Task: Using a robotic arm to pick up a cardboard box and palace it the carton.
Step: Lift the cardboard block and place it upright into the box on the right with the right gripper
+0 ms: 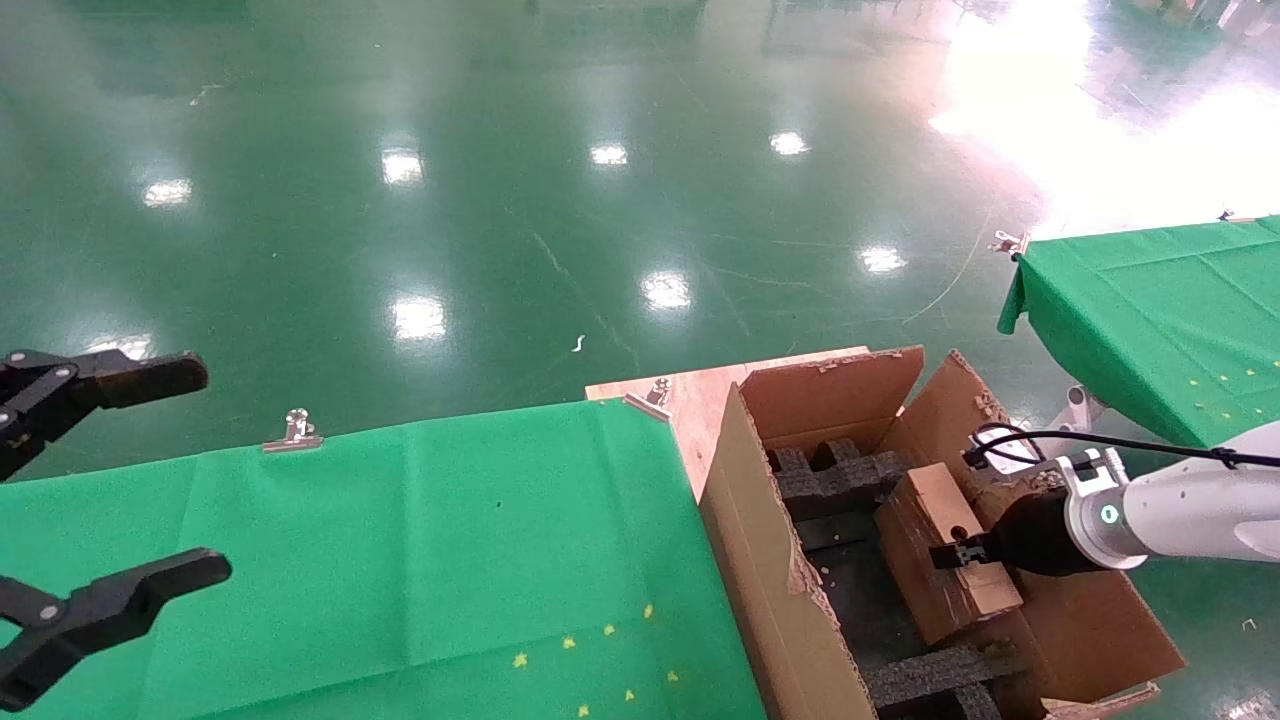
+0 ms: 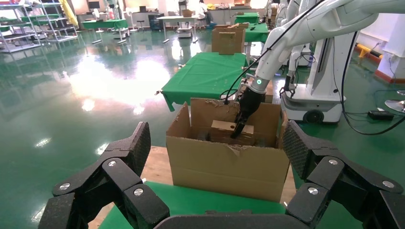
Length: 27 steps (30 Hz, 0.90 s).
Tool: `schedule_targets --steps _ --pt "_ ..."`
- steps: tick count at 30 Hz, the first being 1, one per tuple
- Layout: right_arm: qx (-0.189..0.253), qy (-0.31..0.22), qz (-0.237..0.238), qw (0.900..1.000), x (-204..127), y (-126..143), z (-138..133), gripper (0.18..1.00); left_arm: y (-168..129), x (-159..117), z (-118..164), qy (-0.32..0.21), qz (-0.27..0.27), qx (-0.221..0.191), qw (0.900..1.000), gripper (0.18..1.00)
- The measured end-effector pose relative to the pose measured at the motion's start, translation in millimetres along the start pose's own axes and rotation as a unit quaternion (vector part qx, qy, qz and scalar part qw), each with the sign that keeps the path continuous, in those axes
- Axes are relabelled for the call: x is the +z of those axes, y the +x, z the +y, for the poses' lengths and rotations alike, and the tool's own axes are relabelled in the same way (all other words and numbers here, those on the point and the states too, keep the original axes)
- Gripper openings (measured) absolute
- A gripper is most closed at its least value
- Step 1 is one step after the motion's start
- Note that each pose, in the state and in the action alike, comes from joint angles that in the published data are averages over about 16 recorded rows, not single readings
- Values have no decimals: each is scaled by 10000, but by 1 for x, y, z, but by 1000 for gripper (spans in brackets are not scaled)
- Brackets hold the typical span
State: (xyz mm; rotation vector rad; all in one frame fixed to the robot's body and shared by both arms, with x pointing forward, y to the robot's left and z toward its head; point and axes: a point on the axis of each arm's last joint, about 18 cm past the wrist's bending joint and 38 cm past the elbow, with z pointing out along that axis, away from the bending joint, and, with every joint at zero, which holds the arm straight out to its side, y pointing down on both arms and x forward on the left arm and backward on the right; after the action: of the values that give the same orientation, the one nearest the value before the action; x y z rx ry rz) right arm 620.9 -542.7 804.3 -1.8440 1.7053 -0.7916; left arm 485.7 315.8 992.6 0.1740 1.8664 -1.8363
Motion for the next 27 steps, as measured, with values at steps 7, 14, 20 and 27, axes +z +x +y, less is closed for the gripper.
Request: schedule_targets --steps 7,14,20,27 --pt "-14 15 14 10000 -3 1 -1 404 0 0 0 0 0 0 10000 1001" --pt "-9 59 4 10000 -8 3 -4 519 0 0 0 0 0 0 10000 1001" --pt "-26 162 20 9999 -16 6 -10 646 0 0 0 0 0 0 10000 1001" --pt "-133 479 30 9988 -35 8 -30 791 0 0 0 0 0 0 10000 1001"
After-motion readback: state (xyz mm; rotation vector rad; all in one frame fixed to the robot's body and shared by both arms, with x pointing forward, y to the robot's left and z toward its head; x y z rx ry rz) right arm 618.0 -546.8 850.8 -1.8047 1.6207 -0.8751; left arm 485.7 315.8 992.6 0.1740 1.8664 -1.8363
